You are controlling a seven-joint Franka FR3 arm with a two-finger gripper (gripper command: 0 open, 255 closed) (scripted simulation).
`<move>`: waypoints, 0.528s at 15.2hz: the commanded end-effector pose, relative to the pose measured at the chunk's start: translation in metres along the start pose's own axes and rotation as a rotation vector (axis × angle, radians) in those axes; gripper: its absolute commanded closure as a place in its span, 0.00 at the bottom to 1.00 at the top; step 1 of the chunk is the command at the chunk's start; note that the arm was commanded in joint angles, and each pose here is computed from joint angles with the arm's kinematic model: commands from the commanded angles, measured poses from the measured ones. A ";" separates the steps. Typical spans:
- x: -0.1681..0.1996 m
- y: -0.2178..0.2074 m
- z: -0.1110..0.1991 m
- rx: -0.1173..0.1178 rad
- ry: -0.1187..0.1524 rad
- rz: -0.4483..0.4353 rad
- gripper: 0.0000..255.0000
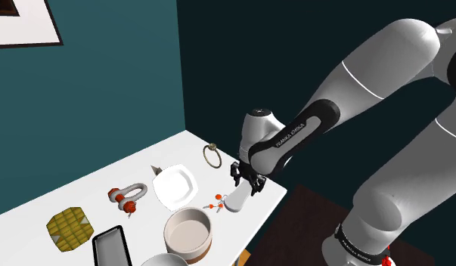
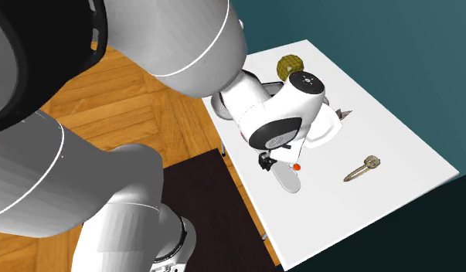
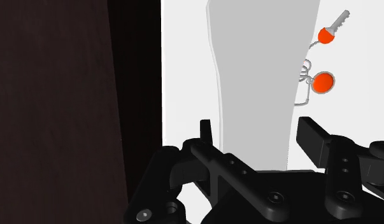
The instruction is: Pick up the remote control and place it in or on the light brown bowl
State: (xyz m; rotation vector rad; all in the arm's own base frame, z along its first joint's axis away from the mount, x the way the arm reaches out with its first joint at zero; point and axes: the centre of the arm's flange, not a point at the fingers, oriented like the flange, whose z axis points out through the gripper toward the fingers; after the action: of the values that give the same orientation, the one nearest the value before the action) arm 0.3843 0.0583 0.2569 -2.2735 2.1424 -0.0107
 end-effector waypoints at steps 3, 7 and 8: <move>-0.013 -0.005 -0.013 0.000 -0.001 0.000 1.00; -0.061 -0.026 -0.014 0.000 -0.001 0.000 1.00; -0.074 -0.031 -0.015 0.000 -0.001 0.000 1.00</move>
State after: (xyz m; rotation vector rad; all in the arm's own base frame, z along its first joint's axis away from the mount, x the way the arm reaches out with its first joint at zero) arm 0.4057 0.1187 0.2728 -2.2761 2.1401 -0.0089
